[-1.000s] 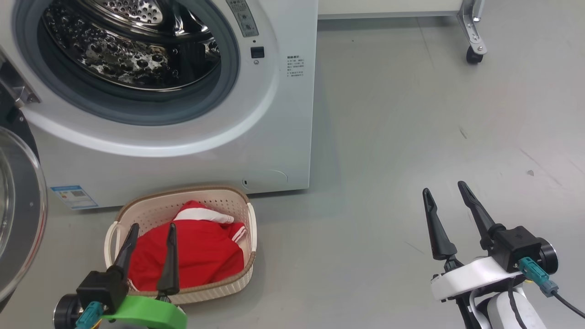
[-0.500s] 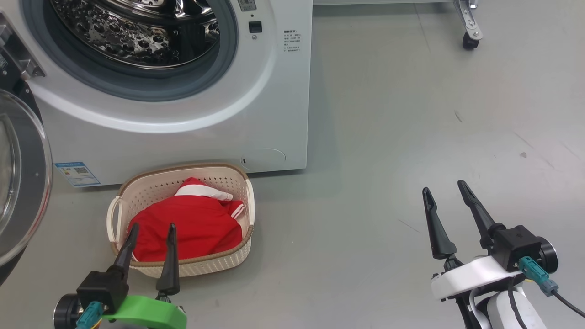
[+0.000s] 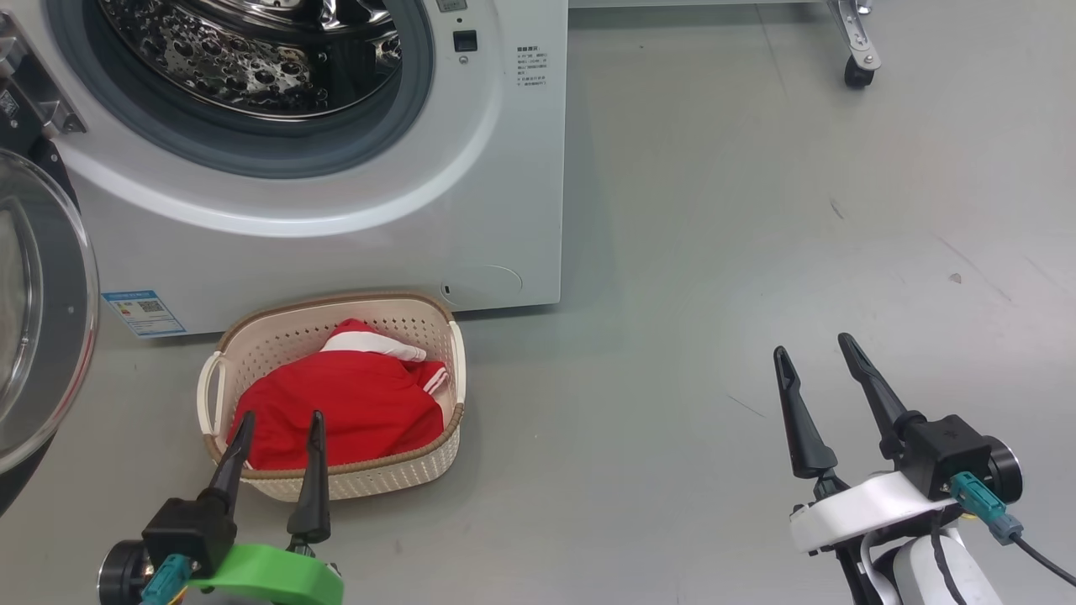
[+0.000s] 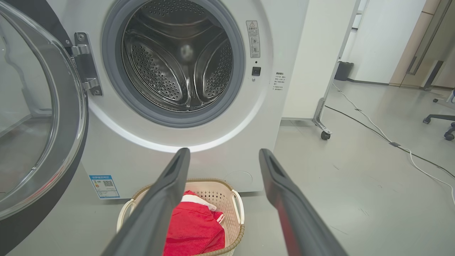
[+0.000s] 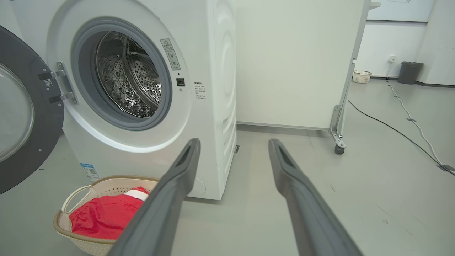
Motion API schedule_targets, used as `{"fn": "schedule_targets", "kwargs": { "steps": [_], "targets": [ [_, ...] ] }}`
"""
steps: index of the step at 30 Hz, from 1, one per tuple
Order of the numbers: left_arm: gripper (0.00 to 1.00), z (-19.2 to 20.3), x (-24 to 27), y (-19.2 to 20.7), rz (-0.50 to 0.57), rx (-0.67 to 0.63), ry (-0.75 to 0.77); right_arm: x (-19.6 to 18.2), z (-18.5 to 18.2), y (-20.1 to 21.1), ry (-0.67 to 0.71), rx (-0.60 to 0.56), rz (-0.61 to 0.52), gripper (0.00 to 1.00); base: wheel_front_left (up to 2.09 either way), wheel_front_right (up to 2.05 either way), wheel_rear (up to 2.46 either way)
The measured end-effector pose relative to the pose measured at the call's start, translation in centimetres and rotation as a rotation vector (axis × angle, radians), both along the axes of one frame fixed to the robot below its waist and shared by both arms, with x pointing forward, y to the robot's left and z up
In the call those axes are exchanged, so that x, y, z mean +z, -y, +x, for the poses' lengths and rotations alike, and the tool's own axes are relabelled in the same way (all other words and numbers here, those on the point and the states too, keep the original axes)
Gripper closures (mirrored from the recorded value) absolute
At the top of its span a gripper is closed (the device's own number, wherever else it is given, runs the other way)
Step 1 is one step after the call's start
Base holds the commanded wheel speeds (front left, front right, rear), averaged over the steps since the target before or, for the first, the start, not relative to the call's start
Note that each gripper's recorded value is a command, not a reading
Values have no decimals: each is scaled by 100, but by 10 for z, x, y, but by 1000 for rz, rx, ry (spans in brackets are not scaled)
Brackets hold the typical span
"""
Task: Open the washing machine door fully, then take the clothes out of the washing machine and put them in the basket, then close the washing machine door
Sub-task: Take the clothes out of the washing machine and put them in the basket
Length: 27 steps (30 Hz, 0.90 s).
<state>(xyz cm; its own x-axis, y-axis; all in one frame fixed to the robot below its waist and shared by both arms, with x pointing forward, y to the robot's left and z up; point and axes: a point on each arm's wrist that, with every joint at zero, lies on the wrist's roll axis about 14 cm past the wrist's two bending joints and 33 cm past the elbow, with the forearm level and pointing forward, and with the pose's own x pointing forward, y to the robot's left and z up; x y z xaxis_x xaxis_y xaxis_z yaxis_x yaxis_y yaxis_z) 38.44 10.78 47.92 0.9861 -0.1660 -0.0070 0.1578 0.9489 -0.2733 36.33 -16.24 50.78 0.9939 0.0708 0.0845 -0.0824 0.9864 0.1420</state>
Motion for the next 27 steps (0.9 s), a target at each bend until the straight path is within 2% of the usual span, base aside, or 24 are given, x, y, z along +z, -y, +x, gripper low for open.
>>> {"fn": "schedule_targets", "kwargs": {
  "steps": [27],
  "targets": [
    [0,-1,2,-1,18,5,8,2,-2,0,7,1,0,0,0,0,0]
  ]
}}
